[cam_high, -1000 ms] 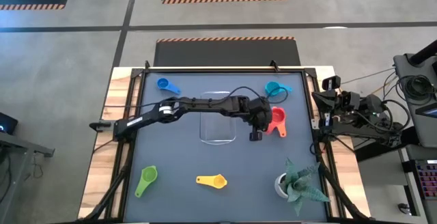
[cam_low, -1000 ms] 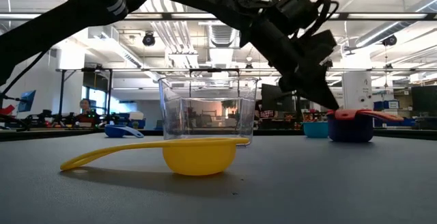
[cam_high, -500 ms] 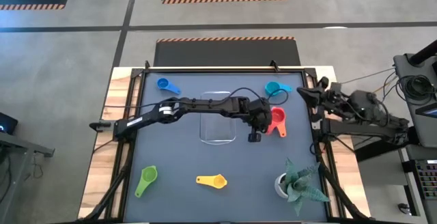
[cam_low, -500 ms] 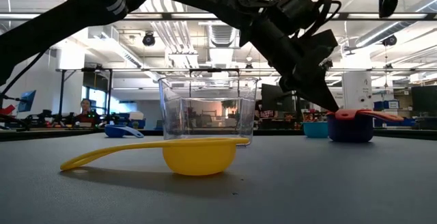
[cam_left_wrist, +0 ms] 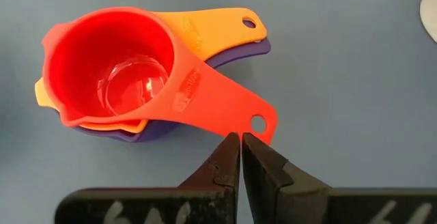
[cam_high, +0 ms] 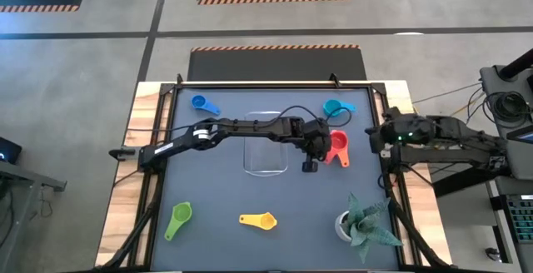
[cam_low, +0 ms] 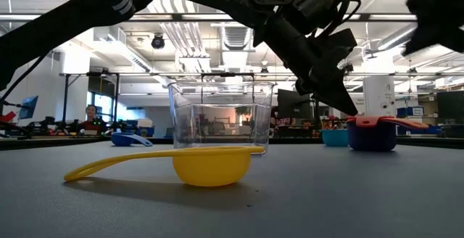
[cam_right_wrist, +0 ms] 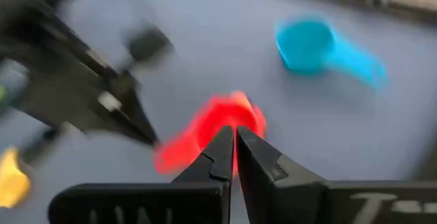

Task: Nest measuring cups in basket
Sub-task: Stack the red measuring cup on top of the orange measuring cup

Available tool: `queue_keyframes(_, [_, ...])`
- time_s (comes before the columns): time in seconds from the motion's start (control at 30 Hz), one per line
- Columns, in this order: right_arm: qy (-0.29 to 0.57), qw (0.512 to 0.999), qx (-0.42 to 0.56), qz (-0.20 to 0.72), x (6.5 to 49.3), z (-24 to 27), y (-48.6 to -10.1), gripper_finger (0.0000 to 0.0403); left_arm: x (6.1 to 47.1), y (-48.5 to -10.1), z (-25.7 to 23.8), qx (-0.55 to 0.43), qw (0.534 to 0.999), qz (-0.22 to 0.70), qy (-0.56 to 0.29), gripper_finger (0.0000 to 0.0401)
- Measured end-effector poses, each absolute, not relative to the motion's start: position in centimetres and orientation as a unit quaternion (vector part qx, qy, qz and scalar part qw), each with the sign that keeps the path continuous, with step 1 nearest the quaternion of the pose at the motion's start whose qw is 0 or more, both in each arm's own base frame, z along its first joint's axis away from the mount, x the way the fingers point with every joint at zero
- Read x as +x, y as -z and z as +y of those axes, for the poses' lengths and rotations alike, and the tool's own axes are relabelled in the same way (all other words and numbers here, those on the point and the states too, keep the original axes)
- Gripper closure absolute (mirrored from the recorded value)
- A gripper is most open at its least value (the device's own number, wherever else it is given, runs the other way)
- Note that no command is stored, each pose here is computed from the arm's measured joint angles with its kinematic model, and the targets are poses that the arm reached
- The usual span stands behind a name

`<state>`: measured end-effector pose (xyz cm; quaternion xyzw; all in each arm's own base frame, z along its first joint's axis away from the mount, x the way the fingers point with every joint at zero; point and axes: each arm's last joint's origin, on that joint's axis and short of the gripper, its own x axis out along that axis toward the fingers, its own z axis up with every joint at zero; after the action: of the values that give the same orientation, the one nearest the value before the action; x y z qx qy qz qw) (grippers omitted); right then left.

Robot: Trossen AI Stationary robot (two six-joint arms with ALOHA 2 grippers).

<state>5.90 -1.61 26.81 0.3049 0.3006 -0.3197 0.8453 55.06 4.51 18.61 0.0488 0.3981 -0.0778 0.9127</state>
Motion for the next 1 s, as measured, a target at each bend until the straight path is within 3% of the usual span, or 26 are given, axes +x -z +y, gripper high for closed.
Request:
queue_keyframes(0.1, [0.330, 0.817, 0.332, 0.336, 5.9, -1.5, -25.1, 0.0394, 55.1, -18.6, 4.5, 0.049, 0.913, 0.397, 0.077, 0.0401])
queue_keyframes(0.53, [0.316, 0.789, 0.374, 0.371, 7.5, -1.5, -19.7, 0.0394, 55.0, -18.0, 4.4, 0.045, 0.909, 0.407, 0.078, 0.0401])
queue_keyframes(1.0, [0.293, 0.788, 0.411, 0.352, 8.7, -1.5, -16.0, 0.0394, 54.9, -17.8, 4.4, 0.042, 0.907, 0.412, 0.076, 0.0401])
